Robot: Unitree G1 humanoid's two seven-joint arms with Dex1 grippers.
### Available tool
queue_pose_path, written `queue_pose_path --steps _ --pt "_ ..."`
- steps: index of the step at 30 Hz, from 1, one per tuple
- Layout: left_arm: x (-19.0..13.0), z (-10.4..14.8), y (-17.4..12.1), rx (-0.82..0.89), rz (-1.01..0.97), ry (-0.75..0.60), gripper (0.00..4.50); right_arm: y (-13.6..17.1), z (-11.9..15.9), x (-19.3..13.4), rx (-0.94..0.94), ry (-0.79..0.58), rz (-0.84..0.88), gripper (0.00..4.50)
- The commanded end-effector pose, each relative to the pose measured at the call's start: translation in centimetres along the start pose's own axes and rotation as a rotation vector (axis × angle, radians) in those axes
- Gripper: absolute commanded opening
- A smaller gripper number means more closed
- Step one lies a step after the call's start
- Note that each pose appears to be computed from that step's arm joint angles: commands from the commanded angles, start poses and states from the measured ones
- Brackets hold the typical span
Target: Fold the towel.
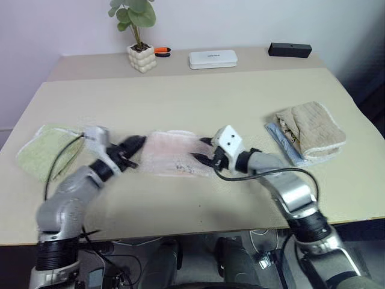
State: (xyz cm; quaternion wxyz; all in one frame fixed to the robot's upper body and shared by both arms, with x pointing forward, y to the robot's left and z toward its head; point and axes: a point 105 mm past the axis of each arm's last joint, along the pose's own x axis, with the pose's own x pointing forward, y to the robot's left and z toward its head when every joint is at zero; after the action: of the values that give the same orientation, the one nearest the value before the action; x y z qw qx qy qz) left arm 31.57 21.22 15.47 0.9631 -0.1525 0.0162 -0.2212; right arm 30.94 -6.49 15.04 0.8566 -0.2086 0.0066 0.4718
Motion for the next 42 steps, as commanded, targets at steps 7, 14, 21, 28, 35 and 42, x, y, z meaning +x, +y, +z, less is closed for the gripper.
queue_pose_path --steps 7,14,21,28,35,42 --pt "-0.4 -4.7 -1.0 -0.350 -0.042 0.259 4.47 2.1 1.2 -1.8 -0.120 -0.027 0.097 4.50" --pt "1.2 -7.0 -5.5 -0.470 -0.200 0.373 4.24 3.8 2.8 -1.8 -0.121 -0.083 0.153 4.50" --pt "2.5 -8.4 -6.8 -0.481 -0.193 0.387 1.21 4.2 2.9 -1.9 -0.128 -0.079 0.145 4.50" --pt "4.1 -3.5 -4.5 -0.471 -0.075 0.063 0.04 4.1 2.7 -2.1 -0.132 -0.067 0.126 4.50" --pt "-0.2 10.2 5.8 -0.294 0.324 -0.500 0.04 3.8 2.2 -2.0 -0.144 -0.052 0.129 4.50" --pt "-8.3 10.5 12.5 -0.267 0.647 -0.568 0.04 4.1 1.8 -1.7 -0.149 -0.053 0.157 4.50"
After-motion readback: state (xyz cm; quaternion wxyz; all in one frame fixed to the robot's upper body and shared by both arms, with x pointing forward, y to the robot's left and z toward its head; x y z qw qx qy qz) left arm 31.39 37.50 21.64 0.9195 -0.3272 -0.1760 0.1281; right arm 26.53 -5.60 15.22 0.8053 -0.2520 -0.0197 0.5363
